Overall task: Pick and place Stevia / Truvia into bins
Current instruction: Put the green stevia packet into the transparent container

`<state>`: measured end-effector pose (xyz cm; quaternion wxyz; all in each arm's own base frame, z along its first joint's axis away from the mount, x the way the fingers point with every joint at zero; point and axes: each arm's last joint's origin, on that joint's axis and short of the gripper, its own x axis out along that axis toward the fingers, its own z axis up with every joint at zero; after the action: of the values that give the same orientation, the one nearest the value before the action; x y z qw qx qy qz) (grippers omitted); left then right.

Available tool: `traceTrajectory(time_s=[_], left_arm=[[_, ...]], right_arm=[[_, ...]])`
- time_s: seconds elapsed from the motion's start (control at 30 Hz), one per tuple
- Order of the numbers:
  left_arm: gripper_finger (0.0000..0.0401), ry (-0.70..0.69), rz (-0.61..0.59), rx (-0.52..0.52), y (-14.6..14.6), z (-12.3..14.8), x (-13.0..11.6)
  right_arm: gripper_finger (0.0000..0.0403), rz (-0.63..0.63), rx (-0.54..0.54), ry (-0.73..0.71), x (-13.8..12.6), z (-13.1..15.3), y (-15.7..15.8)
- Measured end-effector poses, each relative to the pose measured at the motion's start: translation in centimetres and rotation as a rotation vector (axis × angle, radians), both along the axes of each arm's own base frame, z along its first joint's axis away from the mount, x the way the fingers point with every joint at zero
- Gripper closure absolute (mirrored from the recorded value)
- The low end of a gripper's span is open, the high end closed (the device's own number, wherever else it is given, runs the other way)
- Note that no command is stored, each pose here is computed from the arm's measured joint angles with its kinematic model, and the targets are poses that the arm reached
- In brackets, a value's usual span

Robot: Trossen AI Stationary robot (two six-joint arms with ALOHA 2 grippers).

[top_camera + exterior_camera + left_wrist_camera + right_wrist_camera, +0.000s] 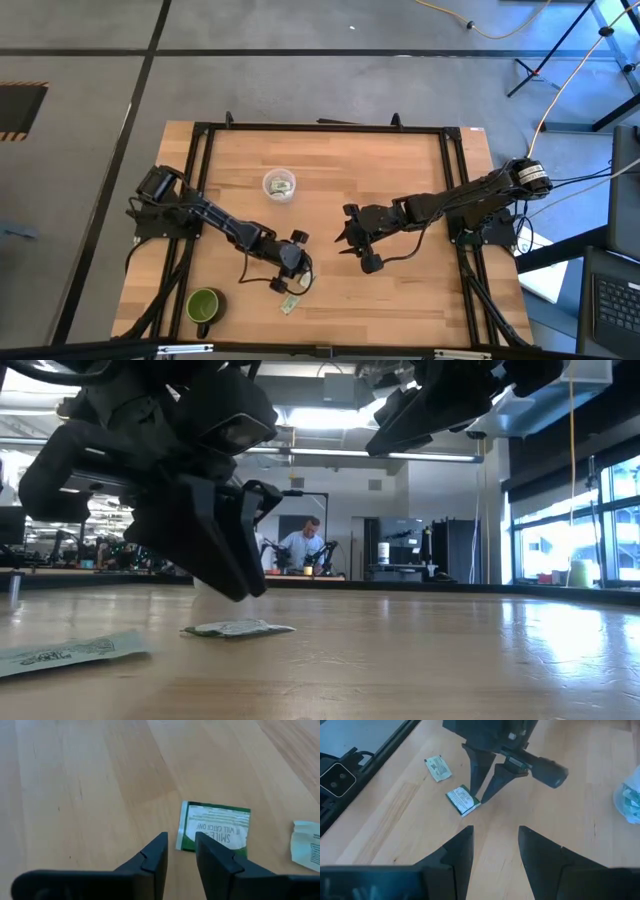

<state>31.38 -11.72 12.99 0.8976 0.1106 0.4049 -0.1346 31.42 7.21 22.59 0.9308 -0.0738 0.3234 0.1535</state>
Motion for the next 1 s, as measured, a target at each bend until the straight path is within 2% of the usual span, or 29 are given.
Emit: traceTrajectory(time_s=[0.4, 0.73, 1.0], left_arm=[[0.0327, -0.022, 0.004, -0.003, -0.1, -0.1, 0.2], [0.0319, 0.012, 0.013, -0.012, -0.2, -2.0, 0.7], [0.0349, 0.070, 0.023, -0.052, -0.2, -2.4, 0.4]], right_arm=[[0.0244, 0.000, 0.000, 0.001, 0.0, 0.0, 0.0], [0.0244, 0.000, -0.004, 0.015, -0.1, -0.1, 0.0], [0.0244, -0.014, 0.012, 0.021, -0.1, -0.1, 0.0]])
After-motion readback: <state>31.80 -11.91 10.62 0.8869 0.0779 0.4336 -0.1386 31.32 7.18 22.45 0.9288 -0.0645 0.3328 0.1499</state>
